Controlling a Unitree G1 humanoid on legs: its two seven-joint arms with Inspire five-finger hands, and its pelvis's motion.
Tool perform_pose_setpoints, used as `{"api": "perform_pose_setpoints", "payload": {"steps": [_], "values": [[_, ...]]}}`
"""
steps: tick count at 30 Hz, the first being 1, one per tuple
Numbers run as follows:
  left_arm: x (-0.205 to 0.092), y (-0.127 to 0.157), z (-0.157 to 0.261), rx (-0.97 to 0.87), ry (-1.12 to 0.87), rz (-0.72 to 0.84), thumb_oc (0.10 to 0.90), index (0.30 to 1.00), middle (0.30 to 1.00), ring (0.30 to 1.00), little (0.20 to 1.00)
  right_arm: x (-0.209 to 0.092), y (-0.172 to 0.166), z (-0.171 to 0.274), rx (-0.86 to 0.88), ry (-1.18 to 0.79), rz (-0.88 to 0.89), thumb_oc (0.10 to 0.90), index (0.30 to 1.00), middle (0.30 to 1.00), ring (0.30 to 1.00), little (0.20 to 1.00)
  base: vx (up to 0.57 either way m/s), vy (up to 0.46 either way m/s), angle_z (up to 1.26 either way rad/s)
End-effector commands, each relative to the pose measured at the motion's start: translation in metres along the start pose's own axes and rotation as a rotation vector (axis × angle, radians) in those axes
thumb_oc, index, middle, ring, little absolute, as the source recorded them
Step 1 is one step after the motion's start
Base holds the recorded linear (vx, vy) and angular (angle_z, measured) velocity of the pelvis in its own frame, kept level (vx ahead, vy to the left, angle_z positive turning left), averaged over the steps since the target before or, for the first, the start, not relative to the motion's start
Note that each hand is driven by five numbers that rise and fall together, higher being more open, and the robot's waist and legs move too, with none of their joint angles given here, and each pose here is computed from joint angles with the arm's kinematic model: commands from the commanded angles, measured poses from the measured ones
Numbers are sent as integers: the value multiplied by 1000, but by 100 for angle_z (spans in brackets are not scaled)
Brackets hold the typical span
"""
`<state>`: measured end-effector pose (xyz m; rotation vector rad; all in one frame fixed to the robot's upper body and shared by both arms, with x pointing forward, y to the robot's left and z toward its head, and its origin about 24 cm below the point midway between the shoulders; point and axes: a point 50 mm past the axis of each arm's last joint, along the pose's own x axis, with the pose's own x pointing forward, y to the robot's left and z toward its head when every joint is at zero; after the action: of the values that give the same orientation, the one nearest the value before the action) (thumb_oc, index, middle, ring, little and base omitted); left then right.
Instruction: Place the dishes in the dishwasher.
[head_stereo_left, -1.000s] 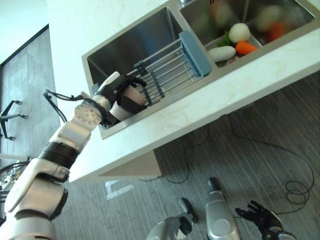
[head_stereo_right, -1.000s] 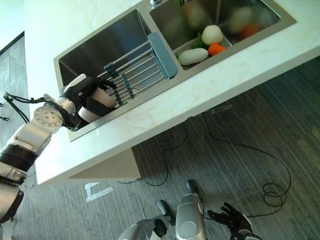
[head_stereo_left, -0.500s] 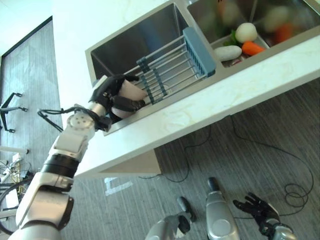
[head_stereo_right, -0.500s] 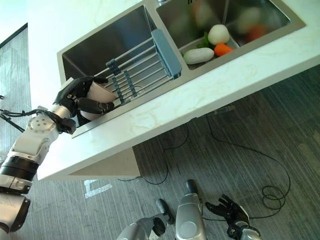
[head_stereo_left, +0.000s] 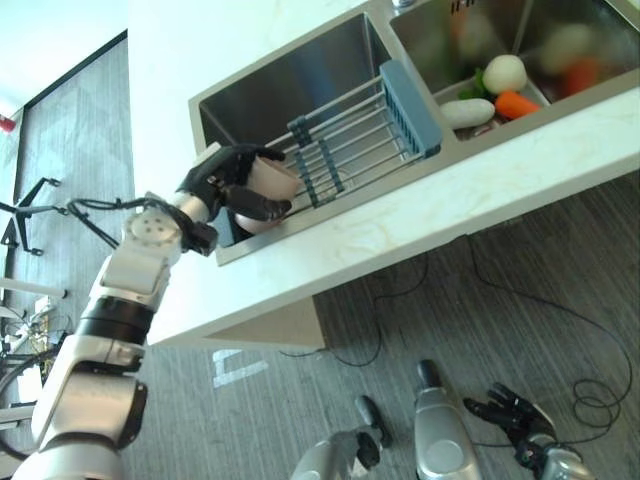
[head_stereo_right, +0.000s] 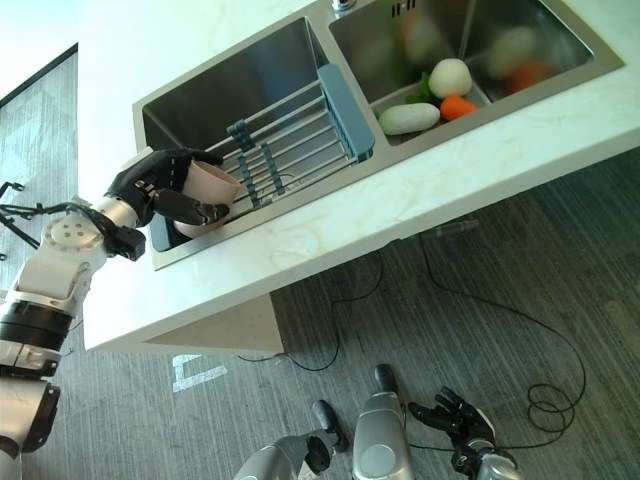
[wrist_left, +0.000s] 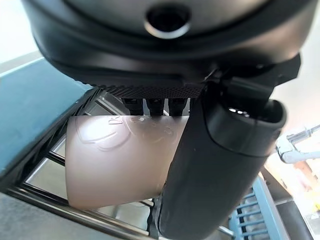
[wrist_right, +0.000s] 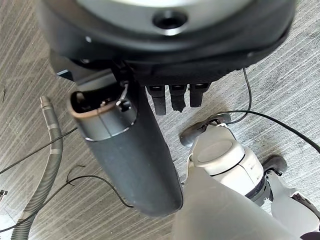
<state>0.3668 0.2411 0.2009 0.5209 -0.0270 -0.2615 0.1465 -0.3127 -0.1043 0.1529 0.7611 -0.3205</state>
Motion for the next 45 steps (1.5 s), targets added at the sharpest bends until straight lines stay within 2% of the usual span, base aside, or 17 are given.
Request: {"api": "perform_pose_setpoints", "payload": {"steps": [1, 11, 19, 21, 23, 29, 33, 36, 38, 41, 45], "values": [[-32, -14, -86, 80, 411, -128, 400, 300, 300, 300, 300, -2, 1, -8, 81, -10, -17, 800, 900, 900, 900, 900, 0, 0, 0], [-20, 8, -37, 201, 227, -15, 400, 300, 300, 300, 300, -3, 0, -9, 91, -17, -23, 800, 900, 900, 900, 900, -6, -2, 0], [-20, 24, 11, 262, -60, 155, 400, 300, 300, 300, 300, -3, 6, -13, 100, -14, -6, 800, 900, 900, 900, 900, -13, -9, 0], [-25, 32, 36, 315, -195, 267, 400, 300, 300, 300, 300, -5, 7, -20, 103, -2, -6, 800, 900, 900, 900, 900, -32, -36, 1], [-28, 35, 45, 345, -255, 311, 400, 300, 300, 300, 300, -5, 8, -22, 105, 4, -6, 800, 900, 900, 900, 900, -29, -38, 2], [-67, 48, 85, 543, -575, 641, 400, 300, 300, 300, 300, -13, 10, -49, 125, 67, -20, 800, 900, 900, 900, 900, -17, -70, 14], [-92, 56, 82, 542, -664, 830, 400, 300, 300, 300, 300, -18, 9, -60, 112, 109, -18, 800, 900, 900, 900, 900, 35, -101, 23], [-118, 58, 63, 484, -736, 1031, 400, 300, 300, 300, 300, -20, 11, -69, 73, 151, 0, 800, 900, 900, 900, 900, 27, -132, 29], [-137, 55, 40, 381, -740, 1164, 400, 300, 300, 300, 300, -22, 13, -74, 52, 175, 13, 800, 900, 900, 900, 900, -29, -102, 36], [-156, 41, 11, 225, -751, 1279, 400, 300, 300, 300, 300, -24, 15, -78, -16, 196, 38, 800, 900, 900, 900, 900, -165, -25, 53], [-162, 23, -13, 105, -711, 1275, 400, 300, 300, 300, 300, -25, 18, -80, -21, 195, 36, 800, 900, 900, 900, 900, -183, 95, 101]]}}
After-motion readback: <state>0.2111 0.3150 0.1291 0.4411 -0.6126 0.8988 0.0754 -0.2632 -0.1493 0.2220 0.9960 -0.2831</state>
